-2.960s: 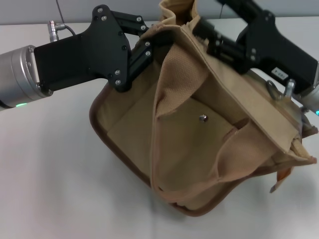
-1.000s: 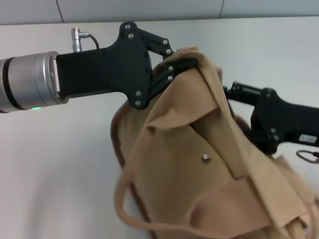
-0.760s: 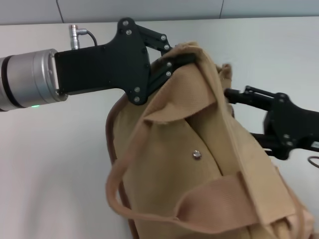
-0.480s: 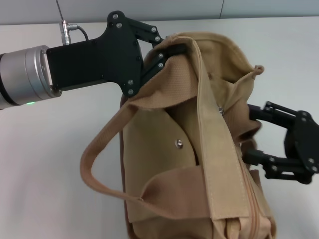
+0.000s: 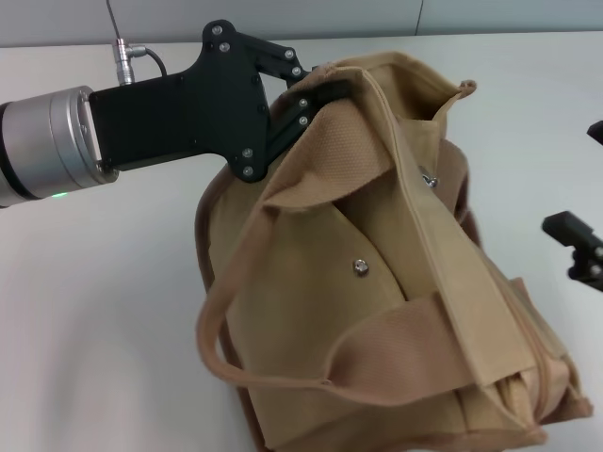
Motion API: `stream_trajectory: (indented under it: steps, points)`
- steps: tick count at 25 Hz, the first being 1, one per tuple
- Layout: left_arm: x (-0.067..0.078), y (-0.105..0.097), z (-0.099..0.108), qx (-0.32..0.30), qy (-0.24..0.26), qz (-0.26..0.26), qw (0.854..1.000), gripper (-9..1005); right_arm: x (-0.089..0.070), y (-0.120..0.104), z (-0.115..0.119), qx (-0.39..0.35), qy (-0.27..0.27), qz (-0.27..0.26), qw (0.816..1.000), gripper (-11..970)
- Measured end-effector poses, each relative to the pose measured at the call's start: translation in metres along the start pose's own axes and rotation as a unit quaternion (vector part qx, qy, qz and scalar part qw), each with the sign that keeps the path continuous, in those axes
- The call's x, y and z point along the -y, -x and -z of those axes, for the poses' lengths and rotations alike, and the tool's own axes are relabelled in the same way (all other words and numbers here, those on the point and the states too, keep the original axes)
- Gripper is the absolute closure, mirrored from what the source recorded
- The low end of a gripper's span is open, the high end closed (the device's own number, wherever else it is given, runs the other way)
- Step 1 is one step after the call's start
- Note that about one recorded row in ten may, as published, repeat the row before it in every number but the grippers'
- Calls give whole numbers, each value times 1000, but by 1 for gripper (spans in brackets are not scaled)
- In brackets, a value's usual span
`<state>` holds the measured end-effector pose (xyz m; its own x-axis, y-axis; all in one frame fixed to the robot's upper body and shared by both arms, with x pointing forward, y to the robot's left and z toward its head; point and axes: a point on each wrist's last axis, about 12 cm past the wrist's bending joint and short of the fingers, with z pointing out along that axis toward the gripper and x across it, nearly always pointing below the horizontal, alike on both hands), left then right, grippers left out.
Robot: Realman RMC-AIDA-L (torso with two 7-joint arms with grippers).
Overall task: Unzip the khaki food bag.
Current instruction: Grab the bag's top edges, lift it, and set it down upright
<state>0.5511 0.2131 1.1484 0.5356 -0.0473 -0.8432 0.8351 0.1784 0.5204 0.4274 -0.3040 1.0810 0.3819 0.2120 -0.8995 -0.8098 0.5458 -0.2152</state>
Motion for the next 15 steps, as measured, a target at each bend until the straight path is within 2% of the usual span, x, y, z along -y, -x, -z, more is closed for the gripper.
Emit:
stream_trajectory:
  steps: [2,3,5,15]
  points:
    - [-1,0,-1,1,-1,-1,1000,886,1,-8,-7,-10,-6,44,999,111]
    - [-1,0,-1,1,-1,-1,1000,886,1,-8,-7,-10,-6,44,999,111]
    - [-1,0,-2,2,-1,-1,1000,884,1,-15,-12,-13,-19,82,996,110]
    - [0,0,-3,4,-2,0,1000,878,-6,-30,-29,-20,-7,145,989,111]
